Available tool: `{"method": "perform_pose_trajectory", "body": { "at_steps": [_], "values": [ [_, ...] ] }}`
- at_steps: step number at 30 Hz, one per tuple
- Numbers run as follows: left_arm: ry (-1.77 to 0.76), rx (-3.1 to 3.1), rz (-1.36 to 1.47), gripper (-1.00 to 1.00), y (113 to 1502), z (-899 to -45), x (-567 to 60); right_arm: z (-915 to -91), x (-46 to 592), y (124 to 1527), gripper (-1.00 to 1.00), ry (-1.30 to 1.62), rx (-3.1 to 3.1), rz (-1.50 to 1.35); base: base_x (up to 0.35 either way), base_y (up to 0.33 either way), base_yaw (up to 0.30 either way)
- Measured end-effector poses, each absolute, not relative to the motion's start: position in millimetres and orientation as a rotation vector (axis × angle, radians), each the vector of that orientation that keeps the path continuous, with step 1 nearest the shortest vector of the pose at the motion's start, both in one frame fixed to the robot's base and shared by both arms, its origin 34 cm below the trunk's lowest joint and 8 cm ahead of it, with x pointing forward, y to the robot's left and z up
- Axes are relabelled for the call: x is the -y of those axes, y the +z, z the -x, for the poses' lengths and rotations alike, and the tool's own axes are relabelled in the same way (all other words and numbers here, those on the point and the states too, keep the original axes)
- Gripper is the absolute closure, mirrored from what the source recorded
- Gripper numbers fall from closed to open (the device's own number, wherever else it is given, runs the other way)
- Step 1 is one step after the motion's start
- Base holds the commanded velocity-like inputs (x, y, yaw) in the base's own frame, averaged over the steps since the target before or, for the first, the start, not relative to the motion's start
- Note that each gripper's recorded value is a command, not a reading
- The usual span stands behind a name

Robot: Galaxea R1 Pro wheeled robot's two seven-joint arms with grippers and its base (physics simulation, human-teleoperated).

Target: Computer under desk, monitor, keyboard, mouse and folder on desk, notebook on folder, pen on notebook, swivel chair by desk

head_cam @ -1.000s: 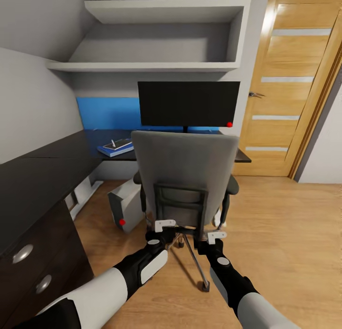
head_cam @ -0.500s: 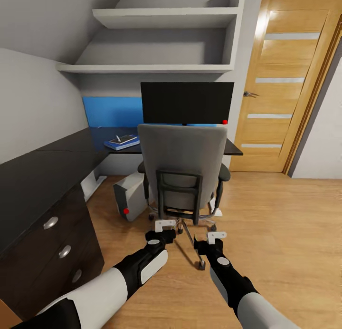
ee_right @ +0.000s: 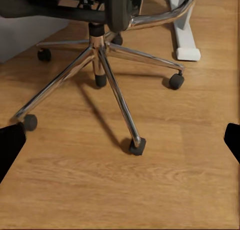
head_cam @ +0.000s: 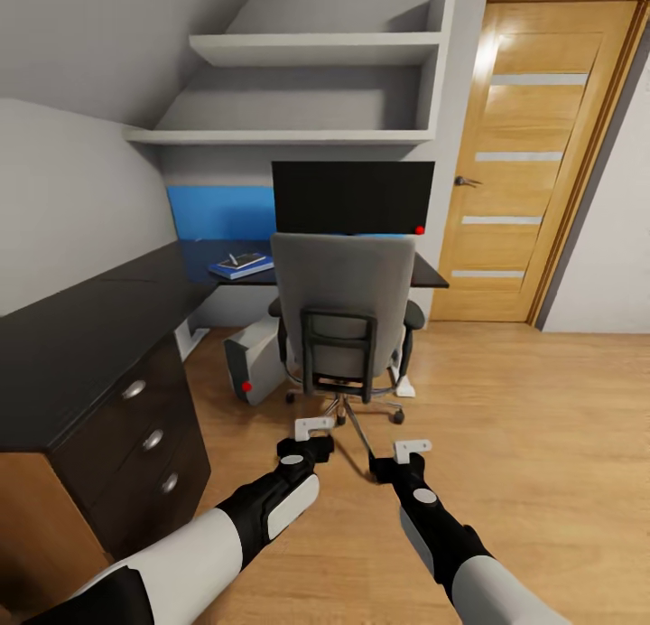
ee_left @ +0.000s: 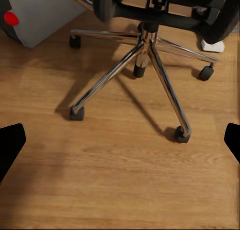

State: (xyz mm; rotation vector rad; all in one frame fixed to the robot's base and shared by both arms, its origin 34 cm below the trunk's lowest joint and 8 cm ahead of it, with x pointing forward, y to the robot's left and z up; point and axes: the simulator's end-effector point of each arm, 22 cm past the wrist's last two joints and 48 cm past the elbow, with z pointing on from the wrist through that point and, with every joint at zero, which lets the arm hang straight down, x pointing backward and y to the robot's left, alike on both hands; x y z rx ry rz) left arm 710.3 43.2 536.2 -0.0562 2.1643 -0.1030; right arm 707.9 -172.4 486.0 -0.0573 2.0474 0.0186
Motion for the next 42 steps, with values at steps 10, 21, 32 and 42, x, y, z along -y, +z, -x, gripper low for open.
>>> {"method": "perform_pose_trajectory", "body": {
  "at_steps": [10, 21, 32, 42],
  "values": [
    [-0.104, -2.166, 0.058, -1.0, 558, -715, -43, -713, 173, 508, -1.0, 0.016, -2.048, 0.057, -0.335, 0.0, 0.0],
    [-0.131, -2.19, 0.107, -1.0, 578, -718, -43, -718, 175, 531, -1.0, 0.015, -2.049, 0.049, -0.234, 0.0, 0.0],
    [-0.168, -2.231, 0.169, -1.0, 592, -717, -43, -723, 180, 555, -1.0, 0.007, -2.047, 0.044, -0.005, 0.0, 0.0],
    [0.072, -2.367, 0.22, -1.0, 542, -693, -121, -729, 182, 580, -1.0, 0.009, -2.016, 0.036, 0.0, 0.0, 0.0]
  ]
}}
